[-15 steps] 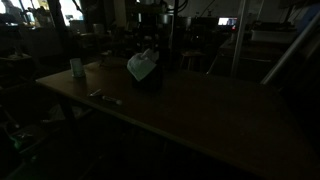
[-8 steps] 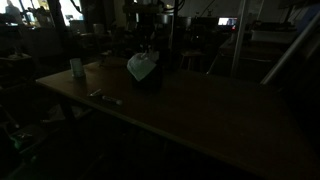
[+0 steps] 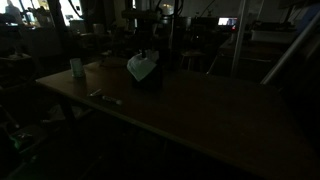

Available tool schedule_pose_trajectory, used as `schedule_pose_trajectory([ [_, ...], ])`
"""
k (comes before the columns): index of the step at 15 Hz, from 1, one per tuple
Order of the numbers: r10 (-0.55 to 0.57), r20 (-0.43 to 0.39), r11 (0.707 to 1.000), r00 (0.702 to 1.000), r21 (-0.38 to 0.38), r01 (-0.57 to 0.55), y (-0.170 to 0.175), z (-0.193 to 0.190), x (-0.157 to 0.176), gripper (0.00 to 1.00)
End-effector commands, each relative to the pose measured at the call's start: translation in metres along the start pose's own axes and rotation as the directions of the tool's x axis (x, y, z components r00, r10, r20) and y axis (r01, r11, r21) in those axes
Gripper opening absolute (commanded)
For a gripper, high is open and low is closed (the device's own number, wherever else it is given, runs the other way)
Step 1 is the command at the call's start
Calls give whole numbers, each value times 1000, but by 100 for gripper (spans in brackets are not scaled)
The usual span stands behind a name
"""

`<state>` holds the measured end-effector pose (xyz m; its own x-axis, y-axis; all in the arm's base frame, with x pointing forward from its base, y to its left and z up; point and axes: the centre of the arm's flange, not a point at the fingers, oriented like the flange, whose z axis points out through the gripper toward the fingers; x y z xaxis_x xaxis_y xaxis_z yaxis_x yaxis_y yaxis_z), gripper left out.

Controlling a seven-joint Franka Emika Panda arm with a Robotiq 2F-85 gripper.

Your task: Put the white towel in the black box

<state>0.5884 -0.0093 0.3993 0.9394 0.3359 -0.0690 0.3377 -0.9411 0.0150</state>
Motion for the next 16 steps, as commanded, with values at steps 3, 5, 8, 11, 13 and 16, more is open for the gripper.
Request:
schedule_pose_trajectory([
  [3, 13, 12, 1000, 1000, 27, -13, 7, 25, 2, 0],
  [5, 19, 24, 999, 1000, 42, -20, 9, 39, 5, 0],
  [8, 18, 52, 996, 998, 86, -23, 7, 70, 11, 0],
  [11, 23, 95, 987, 995, 154, -38, 2, 111, 14, 0],
  [13, 24, 128, 979, 991, 197, -49, 0, 135, 13, 0],
  [16, 29, 151, 970, 988, 235, -65, 2, 150, 12, 0],
])
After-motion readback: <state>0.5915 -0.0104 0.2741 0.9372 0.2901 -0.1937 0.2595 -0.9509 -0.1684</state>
